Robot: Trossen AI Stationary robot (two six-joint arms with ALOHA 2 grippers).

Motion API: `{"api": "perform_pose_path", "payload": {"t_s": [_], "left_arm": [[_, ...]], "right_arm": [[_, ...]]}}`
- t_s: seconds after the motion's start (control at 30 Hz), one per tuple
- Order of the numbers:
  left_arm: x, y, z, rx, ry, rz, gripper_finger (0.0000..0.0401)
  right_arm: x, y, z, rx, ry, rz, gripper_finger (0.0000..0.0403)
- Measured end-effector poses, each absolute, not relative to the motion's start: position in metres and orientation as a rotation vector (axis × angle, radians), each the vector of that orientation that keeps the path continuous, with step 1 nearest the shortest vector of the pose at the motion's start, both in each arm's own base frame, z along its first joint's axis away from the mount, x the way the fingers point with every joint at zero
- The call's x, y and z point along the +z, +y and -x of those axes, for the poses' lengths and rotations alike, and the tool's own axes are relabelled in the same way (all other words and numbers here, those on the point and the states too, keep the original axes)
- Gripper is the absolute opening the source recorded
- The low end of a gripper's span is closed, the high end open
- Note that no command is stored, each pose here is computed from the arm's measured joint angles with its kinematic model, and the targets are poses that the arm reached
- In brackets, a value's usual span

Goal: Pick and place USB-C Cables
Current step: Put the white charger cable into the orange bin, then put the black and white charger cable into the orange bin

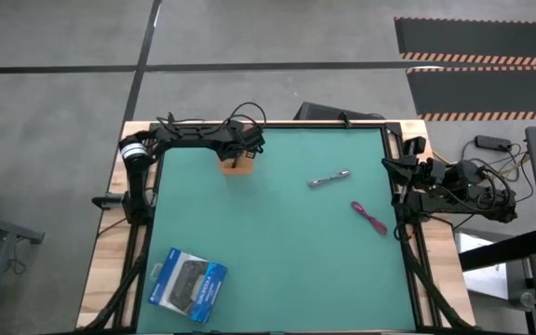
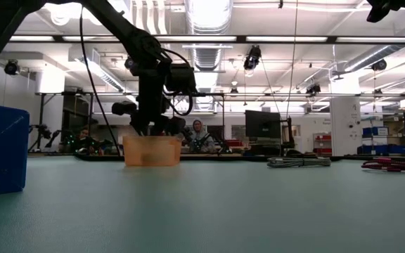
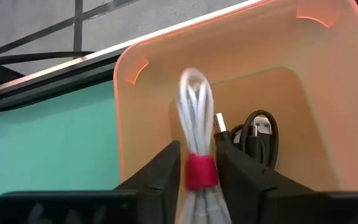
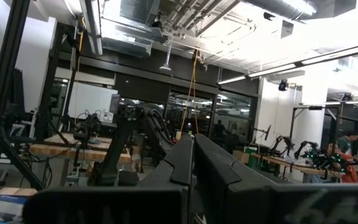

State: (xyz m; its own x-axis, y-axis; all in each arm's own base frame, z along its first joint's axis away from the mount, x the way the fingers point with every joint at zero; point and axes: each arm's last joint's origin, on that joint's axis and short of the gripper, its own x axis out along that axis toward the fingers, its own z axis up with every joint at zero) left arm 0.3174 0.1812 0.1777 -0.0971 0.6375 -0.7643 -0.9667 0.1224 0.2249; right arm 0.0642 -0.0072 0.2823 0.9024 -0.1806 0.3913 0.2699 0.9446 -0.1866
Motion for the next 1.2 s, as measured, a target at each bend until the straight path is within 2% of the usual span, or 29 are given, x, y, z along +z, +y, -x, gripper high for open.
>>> {"api": "perform_pose_path", "payload": {"t_s": [0.33,0.5,0.7,0.97,1.2], "left_arm": [[0.178,0.181,-0.317,1.433,0.896,0.480,0.0141],[0.184,0.178,-0.317,1.383,0.919,0.474,0.0146],[0.211,0.159,-0.320,1.264,0.909,0.407,0.0146],[0.260,0.102,-0.321,0.995,0.883,0.175,0.0146],[0.276,0.037,-0.321,0.667,0.774,-0.068,0.0146]], "right_arm": [[0.282,-0.007,-0.064,-0.235,-0.380,0.241,0.0009],[0.282,-0.007,-0.064,-0.236,-0.380,0.241,0.0009],[0.282,-0.007,-0.064,-0.232,-0.376,0.229,0.0009],[0.277,-0.007,-0.066,-0.217,-0.332,0.179,0.0009],[0.261,-0.008,-0.071,-0.193,-0.181,0.083,0.0009]]}}
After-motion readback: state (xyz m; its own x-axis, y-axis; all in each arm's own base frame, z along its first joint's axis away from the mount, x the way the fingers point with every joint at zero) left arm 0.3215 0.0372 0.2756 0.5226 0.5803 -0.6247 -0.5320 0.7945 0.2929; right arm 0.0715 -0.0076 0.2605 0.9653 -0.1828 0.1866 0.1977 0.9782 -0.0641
